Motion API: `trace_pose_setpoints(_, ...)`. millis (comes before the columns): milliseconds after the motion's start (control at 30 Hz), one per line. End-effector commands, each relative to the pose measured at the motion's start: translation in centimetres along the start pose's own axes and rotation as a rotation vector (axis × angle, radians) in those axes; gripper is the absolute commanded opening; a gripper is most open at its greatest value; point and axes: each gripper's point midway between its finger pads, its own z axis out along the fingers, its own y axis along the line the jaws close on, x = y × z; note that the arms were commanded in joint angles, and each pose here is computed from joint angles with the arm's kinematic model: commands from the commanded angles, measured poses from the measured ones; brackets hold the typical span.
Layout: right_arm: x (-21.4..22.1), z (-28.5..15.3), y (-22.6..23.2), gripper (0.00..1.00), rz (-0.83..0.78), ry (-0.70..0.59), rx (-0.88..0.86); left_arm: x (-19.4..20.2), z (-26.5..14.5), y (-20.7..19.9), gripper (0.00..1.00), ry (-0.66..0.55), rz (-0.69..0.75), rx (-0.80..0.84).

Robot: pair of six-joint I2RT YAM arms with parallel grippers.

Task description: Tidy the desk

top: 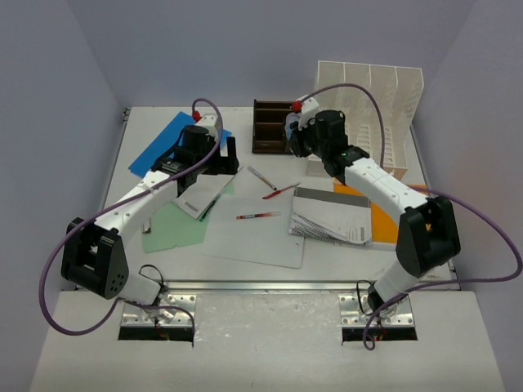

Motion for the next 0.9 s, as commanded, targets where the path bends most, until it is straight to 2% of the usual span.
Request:
trace_pose_setpoints(0, -8.8, 4.5, 0.4, 0.00, -0.155, -0.325, 0.029, -3.0, -0.7, -1.0, 1.00, -0.069, -0.062, 0.076)
trace_pose_setpoints(267, -7.8, 10.5, 0.8, 0.00, -0.195, -0.403, 0.103, -3.6, 0.4, 2.0, 1.00, -0.071, -0.156, 0.043)
trace_pose_setpoints(433, -6.1, 11.9, 1.0, 0.00, -0.257, -0.448, 0.140, -3.6, 0.8, 3.4, 1.00, -0.067, -0.177, 0.033)
trace_pose_setpoints(867, -3.1, 15.3, 0.5, 0.00, -0.296, -0.435, 0.177, -3.0, 1.9, 5.6, 1.00, -0.044, -0.197, 0.004)
